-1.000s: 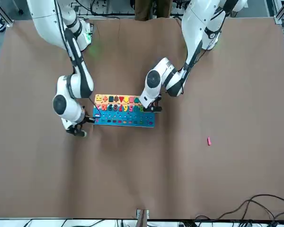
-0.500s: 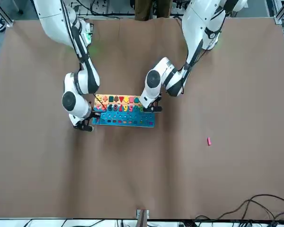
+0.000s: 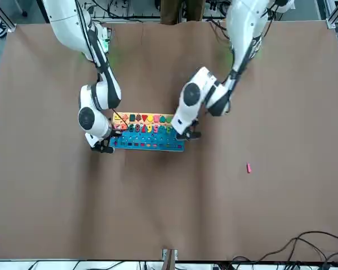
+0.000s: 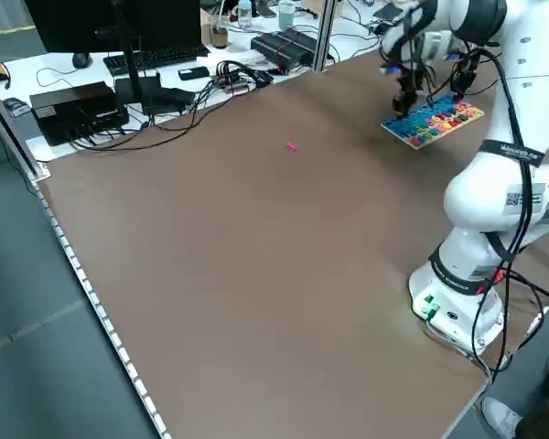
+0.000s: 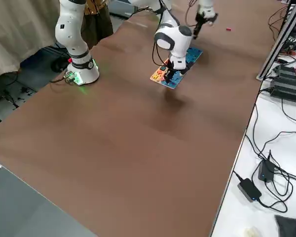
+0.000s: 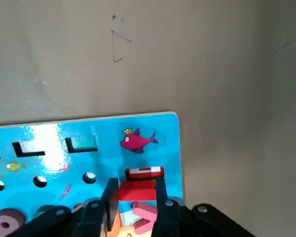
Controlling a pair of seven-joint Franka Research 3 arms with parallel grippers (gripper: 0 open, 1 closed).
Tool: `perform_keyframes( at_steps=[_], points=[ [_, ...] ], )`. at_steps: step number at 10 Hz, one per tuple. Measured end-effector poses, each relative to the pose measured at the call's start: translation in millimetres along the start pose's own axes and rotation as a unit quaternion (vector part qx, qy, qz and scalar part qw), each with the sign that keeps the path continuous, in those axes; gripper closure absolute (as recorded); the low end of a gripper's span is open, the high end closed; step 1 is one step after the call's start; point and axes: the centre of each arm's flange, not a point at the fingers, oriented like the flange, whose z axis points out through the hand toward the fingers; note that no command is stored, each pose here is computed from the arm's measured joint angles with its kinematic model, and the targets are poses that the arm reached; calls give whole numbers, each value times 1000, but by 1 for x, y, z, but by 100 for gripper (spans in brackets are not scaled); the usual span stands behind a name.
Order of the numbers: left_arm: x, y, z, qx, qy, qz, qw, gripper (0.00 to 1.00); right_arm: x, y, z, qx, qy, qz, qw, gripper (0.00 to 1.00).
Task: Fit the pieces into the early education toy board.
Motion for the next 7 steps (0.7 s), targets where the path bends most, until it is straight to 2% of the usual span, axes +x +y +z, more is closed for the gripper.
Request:
perform_keyframes(
  at_steps=[1,3,4,5,6,7],
  points=[
    [30,-27,-24,-4,6,-12,1000,65,-1,0,0,0,-1,-1,1000,65],
    [74,-80,-61,-9,17,-36,999,47,-1,1,0,0,-1,-10,1000,65],
    [86,-103,-68,-9,19,-48,999,43,-1,2,0,0,-1,-17,1000,65],
    [97,-123,-68,-6,20,-60,998,31,0,3,0,-1,-1,-19,1000,65],
    [107,-145,-67,1,22,-69,997,26,0,4,0,-1,0,-19,1000,65],
    [114,-167,-63,10,21,-77,997,24,1,4,0,-1,1,-19,1000,65]
  ],
)
